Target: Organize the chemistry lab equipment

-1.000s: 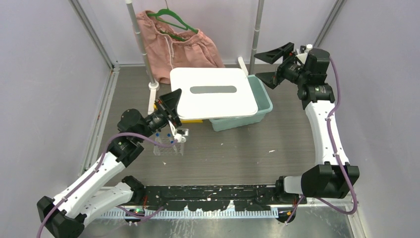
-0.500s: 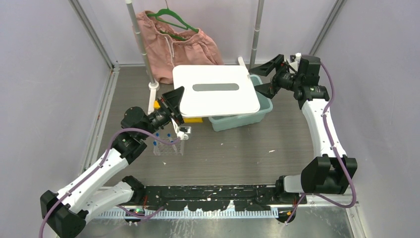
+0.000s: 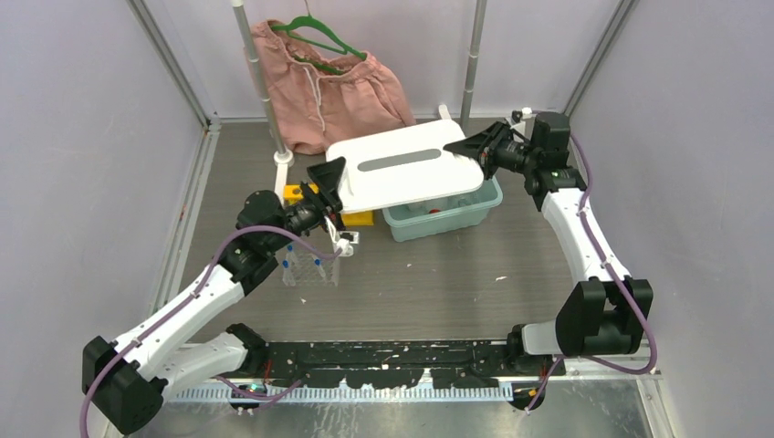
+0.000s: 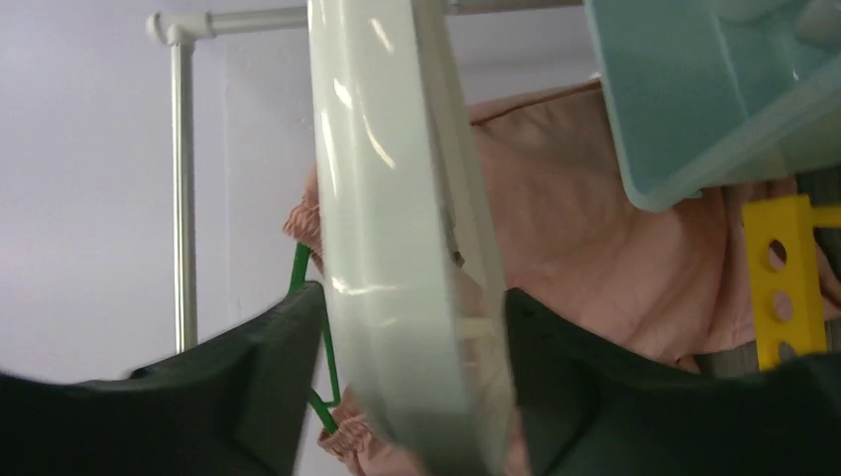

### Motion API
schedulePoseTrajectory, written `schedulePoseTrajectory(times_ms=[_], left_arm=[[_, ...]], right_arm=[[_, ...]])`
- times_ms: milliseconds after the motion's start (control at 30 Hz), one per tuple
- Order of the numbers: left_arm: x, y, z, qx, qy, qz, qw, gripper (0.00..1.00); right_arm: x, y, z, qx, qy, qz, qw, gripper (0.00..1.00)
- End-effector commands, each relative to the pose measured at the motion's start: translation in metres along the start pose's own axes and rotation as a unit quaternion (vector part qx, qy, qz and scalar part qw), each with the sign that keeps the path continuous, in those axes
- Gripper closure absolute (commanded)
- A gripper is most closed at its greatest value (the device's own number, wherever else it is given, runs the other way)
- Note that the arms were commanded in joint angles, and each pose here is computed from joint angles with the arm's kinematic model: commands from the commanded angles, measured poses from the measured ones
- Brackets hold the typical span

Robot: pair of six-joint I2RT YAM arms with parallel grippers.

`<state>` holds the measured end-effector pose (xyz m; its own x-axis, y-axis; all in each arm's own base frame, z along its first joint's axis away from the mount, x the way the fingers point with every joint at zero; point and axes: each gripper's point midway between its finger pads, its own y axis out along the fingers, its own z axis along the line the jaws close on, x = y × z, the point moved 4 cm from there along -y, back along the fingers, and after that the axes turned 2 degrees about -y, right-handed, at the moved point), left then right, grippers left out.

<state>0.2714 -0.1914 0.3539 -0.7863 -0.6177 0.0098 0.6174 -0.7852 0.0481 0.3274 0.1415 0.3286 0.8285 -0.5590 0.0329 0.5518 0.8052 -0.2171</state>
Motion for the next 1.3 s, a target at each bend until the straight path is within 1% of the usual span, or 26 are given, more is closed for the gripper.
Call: schedulePoseTrajectory(times_ms=[0,67,100,133,267,400,467,600,733,867,1067,1133,1200,1267], left_arm=[[0.011,0.006,-0.011,-0.054,0.023,-0.032,0.998,0.23],[0.011,0.008,-0.026,-0.1,0.015,-0.025,0.995,0.07],[0.011,0.008,-0.033,-0.123,0.01,-0.021,0.992,0.02],[0.011,0.008,-0.038,-0.14,0.005,-0.016,0.99,0.01],[0.011,0.002,-0.055,-0.206,-0.026,-0.003,0.978,0.0],[0.009,-0.006,-0.07,-0.247,-0.037,0.01,0.968,0.0],[0.007,-0.009,-0.076,-0.26,-0.041,0.021,0.965,0.0],[0.002,-0.013,-0.079,-0.272,-0.069,0.048,0.958,0.0],[-0.002,-0.015,-0.079,-0.283,-0.094,0.072,0.952,0.0],[-0.003,-0.015,-0.078,-0.283,-0.101,0.078,0.951,0.0],[-0.006,-0.014,-0.075,-0.281,-0.111,0.09,0.949,0.0],[-0.006,-0.013,-0.076,-0.284,-0.113,0.09,0.948,0.0],[-0.006,-0.01,-0.074,-0.282,-0.114,0.091,0.948,0.0],[-0.007,-0.008,-0.073,-0.281,-0.122,0.094,0.947,0.0]], right_arm=[[0.011,-0.006,0.031,0.037,-0.051,-0.019,0.998,0.81],[0.027,-0.012,0.028,0.034,-0.045,-0.043,0.997,0.85],[0.031,-0.012,0.026,0.032,-0.045,-0.047,0.997,0.86],[0.035,-0.012,0.025,0.031,-0.047,-0.05,0.997,0.88],[0.054,-0.017,0.015,0.022,-0.045,-0.078,0.996,0.92],[0.073,-0.025,0.007,0.019,-0.033,-0.101,0.994,0.93],[0.081,-0.031,-0.001,-0.007,-0.039,-0.115,0.993,0.93],[0.086,-0.033,-0.015,-0.058,-0.068,-0.12,0.989,0.92],[0.091,-0.03,-0.036,-0.092,-0.073,-0.117,0.986,0.85],[0.096,-0.022,-0.057,-0.106,-0.057,-0.106,0.987,0.78],[0.098,-0.025,-0.081,-0.172,-0.064,-0.105,0.977,0.58],[0.099,-0.028,-0.087,-0.198,-0.071,-0.105,0.972,0.53],[0.1,-0.031,-0.093,-0.229,-0.08,-0.102,0.965,0.44],[0.101,-0.035,-0.098,-0.261,-0.091,-0.098,0.956,0.38]])
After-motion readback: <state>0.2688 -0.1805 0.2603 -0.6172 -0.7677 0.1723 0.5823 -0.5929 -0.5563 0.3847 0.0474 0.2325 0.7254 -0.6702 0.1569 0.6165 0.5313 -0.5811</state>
